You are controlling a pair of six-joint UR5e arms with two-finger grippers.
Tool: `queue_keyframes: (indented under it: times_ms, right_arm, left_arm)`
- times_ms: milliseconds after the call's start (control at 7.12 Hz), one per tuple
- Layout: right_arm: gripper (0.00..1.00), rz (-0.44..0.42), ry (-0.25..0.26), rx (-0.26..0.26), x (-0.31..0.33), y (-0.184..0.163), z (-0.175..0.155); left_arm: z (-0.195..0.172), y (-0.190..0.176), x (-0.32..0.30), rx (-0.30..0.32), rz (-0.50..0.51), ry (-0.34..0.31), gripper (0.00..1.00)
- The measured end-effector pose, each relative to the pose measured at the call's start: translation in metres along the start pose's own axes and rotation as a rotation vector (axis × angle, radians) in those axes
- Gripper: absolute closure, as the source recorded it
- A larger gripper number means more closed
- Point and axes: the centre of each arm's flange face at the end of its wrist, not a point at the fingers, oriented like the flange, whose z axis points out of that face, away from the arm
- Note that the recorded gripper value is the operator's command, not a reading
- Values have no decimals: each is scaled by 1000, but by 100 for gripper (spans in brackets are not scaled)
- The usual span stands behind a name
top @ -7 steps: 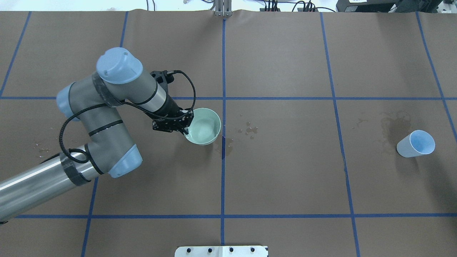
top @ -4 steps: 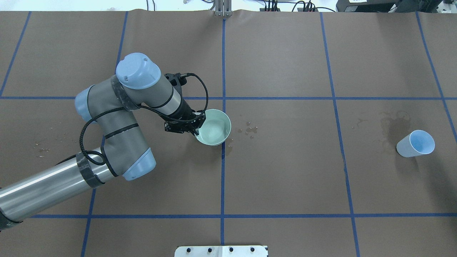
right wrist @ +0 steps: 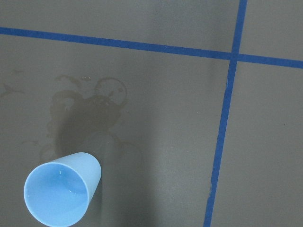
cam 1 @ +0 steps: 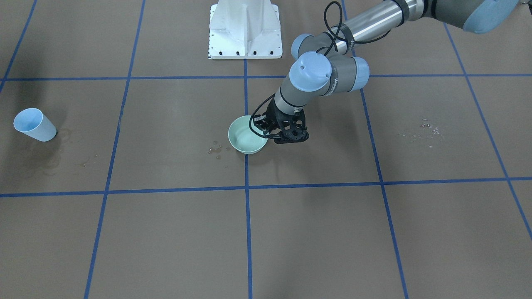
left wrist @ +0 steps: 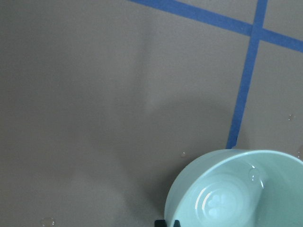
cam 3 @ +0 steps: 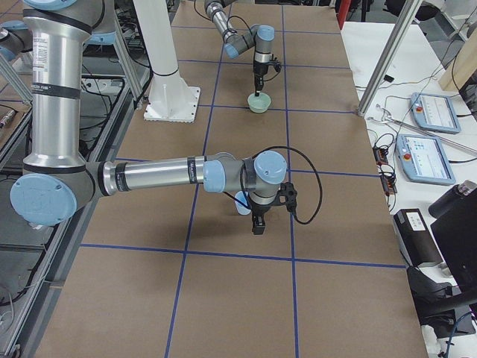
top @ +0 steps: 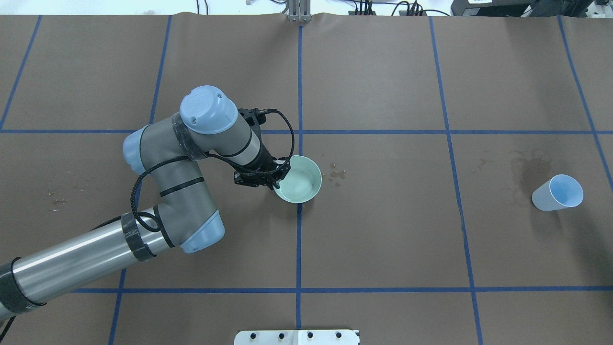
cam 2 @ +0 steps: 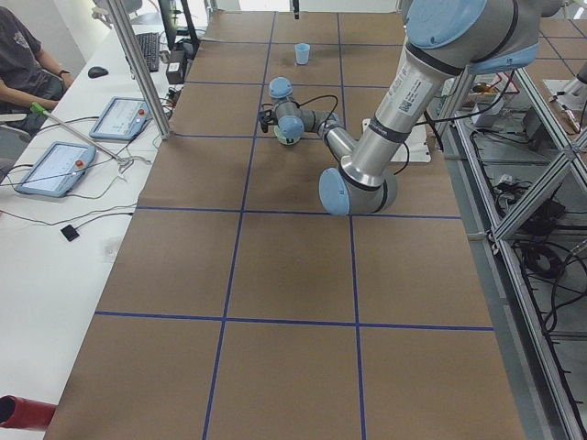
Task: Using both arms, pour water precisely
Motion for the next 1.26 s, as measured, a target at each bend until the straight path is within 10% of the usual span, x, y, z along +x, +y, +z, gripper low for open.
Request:
queue_keyframes:
  times_ms: [140, 843, 1264]
  right_arm:
    - [0, 0, 1, 1, 0, 0, 0]
    - [0, -132, -10, 93, -28, -4, 7]
    - [0, -292, -57, 235, -65, 31, 42]
  left_arm:
    - [-4, 2, 3, 1, 3, 9, 1]
    - [-82, 21, -24, 39, 1, 88, 0]
    - [-88, 22, -30, 46, -1, 90, 0]
